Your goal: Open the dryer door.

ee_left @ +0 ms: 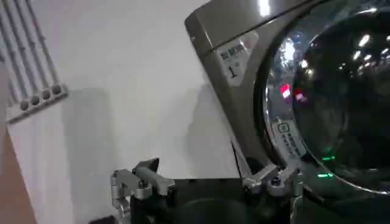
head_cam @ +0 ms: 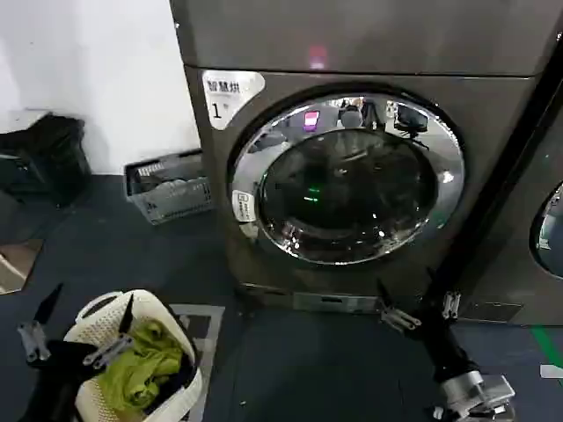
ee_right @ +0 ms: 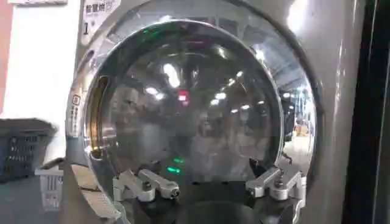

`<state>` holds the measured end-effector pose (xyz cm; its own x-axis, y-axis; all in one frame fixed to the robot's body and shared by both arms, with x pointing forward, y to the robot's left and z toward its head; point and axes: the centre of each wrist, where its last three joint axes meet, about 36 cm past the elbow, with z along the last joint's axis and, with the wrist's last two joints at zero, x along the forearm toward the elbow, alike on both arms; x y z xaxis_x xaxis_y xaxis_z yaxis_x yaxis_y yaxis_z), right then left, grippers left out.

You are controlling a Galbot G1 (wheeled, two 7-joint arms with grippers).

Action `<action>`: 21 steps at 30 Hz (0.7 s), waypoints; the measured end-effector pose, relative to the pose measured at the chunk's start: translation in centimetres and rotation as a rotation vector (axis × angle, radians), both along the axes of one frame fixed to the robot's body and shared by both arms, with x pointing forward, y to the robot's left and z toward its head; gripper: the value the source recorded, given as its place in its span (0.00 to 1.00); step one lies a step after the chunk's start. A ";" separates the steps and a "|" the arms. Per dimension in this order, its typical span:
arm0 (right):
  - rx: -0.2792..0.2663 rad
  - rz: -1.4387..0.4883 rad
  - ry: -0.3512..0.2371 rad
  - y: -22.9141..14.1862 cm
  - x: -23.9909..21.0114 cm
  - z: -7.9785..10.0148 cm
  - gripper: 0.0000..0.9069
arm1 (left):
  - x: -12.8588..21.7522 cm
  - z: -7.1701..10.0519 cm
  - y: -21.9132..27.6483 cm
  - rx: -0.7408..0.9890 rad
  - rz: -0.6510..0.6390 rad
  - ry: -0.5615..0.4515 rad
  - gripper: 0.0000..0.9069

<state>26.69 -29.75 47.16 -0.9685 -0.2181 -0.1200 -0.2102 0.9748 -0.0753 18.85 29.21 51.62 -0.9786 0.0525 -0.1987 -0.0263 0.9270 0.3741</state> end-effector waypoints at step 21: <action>-0.142 0.475 0.040 -0.5 12.5 3.3 1.00 | 0.2 1.4 -0.5 0.017 0.000 0.054 1.00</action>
